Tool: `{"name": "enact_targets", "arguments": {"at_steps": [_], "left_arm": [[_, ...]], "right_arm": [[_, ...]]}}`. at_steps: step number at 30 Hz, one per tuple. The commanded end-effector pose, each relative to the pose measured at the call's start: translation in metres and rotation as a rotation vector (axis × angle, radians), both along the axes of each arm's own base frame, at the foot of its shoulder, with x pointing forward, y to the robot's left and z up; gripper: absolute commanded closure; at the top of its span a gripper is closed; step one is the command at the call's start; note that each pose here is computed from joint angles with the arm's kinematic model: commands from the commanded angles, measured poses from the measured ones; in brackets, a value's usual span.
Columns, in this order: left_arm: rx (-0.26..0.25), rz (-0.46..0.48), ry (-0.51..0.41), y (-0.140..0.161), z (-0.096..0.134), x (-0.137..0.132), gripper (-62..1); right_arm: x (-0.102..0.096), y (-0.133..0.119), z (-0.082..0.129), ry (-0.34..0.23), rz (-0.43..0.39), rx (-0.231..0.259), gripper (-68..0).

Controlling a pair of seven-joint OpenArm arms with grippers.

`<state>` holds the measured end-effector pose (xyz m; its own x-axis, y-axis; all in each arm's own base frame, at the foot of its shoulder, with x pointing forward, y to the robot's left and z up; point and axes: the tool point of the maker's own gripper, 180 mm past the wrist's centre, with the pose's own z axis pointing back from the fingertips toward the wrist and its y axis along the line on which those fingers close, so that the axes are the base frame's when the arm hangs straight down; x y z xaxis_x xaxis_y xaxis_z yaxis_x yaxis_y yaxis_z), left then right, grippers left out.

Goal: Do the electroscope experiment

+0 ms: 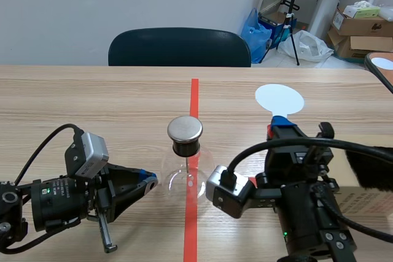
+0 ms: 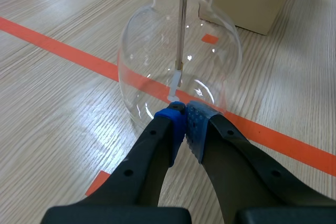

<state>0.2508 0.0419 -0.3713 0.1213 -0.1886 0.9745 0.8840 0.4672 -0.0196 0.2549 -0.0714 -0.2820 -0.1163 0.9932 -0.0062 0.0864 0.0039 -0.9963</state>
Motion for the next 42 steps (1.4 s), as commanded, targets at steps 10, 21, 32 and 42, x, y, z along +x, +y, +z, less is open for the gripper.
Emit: {"name": "enact_targets", "arguments": {"at_steps": [10,21,32,42], "left_arm": [[-0.046,0.002,-0.029,-0.004,0.012,0.004,-3.4],[-0.046,0.002,-0.029,-0.004,0.012,0.004,-3.4],[-0.046,0.002,-0.029,-0.004,0.012,0.004,-3.4],[-0.047,0.002,-0.029,-0.004,0.013,0.004,-3.4]], "right_arm": [[0.005,-0.023,0.013,-0.041,-0.123,0.025,-1.8],[0.004,-0.011,0.013,-0.043,-0.06,0.015,-1.8],[-0.009,0.049,0.012,-0.046,0.28,-0.021,-1.8],[-0.03,0.086,0.01,-0.047,0.517,-0.047,-1.8]]}}
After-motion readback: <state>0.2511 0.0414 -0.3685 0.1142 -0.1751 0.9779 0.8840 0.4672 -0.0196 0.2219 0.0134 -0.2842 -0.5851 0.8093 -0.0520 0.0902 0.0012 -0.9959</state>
